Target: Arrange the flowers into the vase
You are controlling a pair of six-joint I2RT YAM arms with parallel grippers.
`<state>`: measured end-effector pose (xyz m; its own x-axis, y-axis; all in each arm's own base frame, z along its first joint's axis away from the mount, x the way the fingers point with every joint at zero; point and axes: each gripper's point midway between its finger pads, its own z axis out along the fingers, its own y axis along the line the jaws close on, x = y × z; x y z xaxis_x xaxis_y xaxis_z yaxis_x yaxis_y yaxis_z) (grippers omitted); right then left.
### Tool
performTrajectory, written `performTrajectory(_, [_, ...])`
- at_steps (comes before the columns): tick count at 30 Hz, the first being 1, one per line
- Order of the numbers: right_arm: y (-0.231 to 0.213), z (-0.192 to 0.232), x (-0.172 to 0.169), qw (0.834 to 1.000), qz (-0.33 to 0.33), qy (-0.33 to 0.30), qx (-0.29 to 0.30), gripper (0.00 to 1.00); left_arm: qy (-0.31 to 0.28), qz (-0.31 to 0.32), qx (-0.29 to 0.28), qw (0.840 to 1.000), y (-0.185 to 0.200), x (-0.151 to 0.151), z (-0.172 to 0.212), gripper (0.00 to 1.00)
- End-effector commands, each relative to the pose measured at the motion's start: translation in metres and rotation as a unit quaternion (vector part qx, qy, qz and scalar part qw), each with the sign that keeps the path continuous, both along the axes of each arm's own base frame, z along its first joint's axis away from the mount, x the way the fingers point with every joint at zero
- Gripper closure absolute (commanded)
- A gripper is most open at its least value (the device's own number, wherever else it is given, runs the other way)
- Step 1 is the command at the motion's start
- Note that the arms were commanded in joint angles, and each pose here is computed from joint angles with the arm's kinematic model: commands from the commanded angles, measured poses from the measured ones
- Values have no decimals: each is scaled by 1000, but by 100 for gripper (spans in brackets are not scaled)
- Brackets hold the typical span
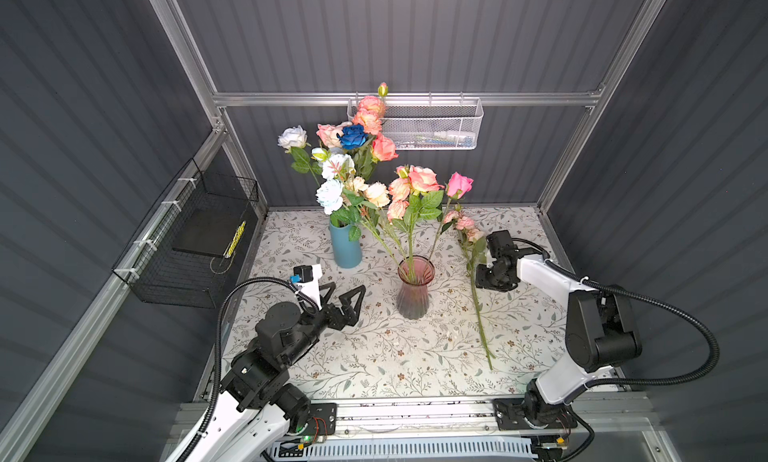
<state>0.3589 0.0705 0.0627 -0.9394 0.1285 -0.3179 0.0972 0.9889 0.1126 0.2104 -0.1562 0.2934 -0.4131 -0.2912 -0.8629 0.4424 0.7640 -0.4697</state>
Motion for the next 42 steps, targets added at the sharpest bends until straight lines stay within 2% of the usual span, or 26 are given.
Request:
performTrajectory(1, [6, 3, 9, 1000, 8, -2, 6, 54, -3, -7, 8, 1000, -2, -2, -2, 0])
performTrajectory(4, [14, -2, 13, 1000, 22, 0, 15, 55, -2, -6, 8, 1000, -1, -2, -2, 0])
performTrajectory(10, [15, -17, 19, 1000, 22, 15, 7, 69, 0, -6, 8, 1000, -2, -1, -2, 0])
performTrajectory(13, [17, -22, 19, 999, 27, 20, 8, 69, 0, -5, 10, 1000, -2, -1, -2, 0])
performTrajectory(21, [18, -12, 26, 999, 33, -12, 5, 100, 1, -4, 13, 1000, -2, 1, -5, 0])
performTrajectory(26, [16, 34, 18, 995, 20, -95, 21, 100, 1, -4, 13, 1000, -2, 0, -5, 0])
performTrajectory(30, [16, 51, 5, 987, 16, -155, 48, 100, -1, -2, 10, 1000, -1, 0, -4, 0])
performTrajectory(31, [15, 48, 0, 986, 12, -156, 51, 100, 0, -2, 11, 1000, -1, 0, -5, 0])
performTrajectory(34, [14, 35, -8, 993, 8, -105, 58, 100, 1, -4, 13, 1000, -3, 1, -5, 0])
performTrajectory(36, [16, 24, -18, 996, 7, -60, 65, 89, 3, -5, 12, 1000, -3, 1, -5, 0])
performTrajectory(38, [16, 23, -15, 996, 1, -63, 65, 60, 4, -5, 11, 1000, -3, 0, -6, 0])
performTrajectory(40, [12, 26, -8, 995, -8, -79, 57, 54, 3, -4, 9, 1000, -2, 0, -5, 0])
performTrajectory(42, [9, 28, 3, 995, -15, -83, 52, 54, 4, -2, 9, 1000, -1, -1, -7, 0])
